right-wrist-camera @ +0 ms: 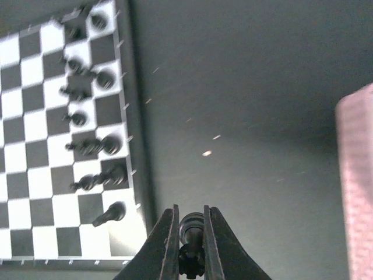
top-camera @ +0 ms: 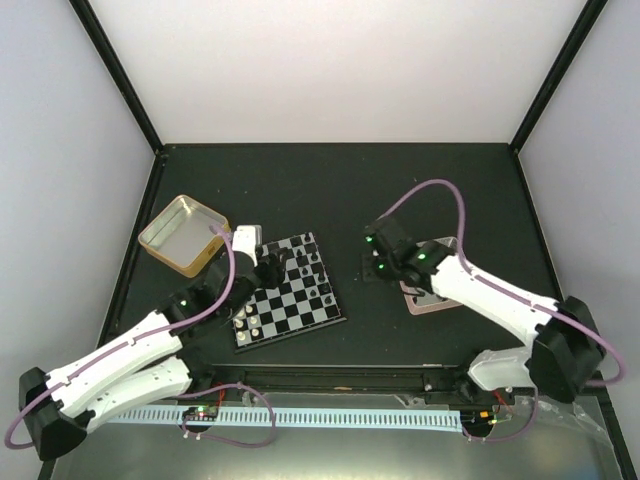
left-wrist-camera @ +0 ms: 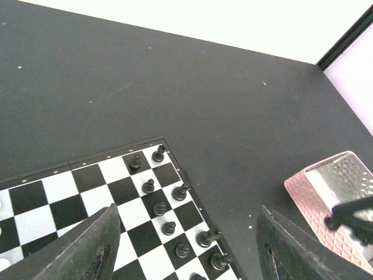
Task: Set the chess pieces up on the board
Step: Place the chess piece on the chessboard.
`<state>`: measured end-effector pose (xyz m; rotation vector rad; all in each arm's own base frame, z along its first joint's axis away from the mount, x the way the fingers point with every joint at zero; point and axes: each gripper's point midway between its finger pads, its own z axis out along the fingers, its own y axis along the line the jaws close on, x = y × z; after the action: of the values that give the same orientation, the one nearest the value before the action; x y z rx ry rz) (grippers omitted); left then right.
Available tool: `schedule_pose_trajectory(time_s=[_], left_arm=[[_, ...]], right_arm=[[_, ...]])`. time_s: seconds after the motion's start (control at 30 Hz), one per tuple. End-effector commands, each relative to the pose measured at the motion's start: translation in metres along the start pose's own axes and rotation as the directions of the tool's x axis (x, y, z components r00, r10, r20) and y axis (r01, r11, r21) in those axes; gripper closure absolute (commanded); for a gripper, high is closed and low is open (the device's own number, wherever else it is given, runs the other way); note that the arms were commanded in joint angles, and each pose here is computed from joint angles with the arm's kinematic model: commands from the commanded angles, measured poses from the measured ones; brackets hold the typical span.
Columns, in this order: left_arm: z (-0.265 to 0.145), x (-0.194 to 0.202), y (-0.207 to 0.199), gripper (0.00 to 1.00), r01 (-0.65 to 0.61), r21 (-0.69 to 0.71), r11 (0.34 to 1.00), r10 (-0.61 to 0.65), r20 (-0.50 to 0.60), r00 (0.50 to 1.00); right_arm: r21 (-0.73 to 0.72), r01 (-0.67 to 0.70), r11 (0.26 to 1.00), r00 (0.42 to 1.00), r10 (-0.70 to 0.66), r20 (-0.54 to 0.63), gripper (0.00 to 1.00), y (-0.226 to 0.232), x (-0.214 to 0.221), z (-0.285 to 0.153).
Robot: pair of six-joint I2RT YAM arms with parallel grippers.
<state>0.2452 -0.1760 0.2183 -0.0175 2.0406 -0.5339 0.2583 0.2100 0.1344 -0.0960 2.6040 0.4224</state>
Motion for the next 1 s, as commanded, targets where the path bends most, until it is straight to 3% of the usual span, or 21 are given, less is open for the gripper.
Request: schedule_pose_trajectory(time_s=[0.0, 0.2, 0.43, 0.97], left_arm=[[-0.008, -0.004, 0.020, 0.35, 0.052, -0.056, 0.997, -0.050, 0.046, 0.998], [-0.013, -0.002, 0.033, 0.33, 0.082, -0.073, 0.994, -0.077, 0.070, 0.995], [-0.015, 0.002, 0.040, 0.33, 0.090, -0.081, 0.993, -0.085, 0.071, 0.994], [-0.014, 0.006, 0.046, 0.33, 0.100, -0.086, 0.991, -0.094, 0.067, 0.993]], right_arm=[[-0.009, 0.075, 0.997, 0.994, -0.075, -0.080, 0.98, 0.035, 0.028, 0.014], [-0.029, 0.151, 0.988, 0.973, -0.154, -0.174, 0.98, 0.070, 0.062, 0.035], [-0.028, 0.184, 0.982, 0.946, -0.185, -0.266, 0.98, 0.078, 0.090, 0.046], [-0.064, 0.217, 0.974, 0.922, -0.226, -0.314, 0.96, 0.096, 0.105, 0.068]])
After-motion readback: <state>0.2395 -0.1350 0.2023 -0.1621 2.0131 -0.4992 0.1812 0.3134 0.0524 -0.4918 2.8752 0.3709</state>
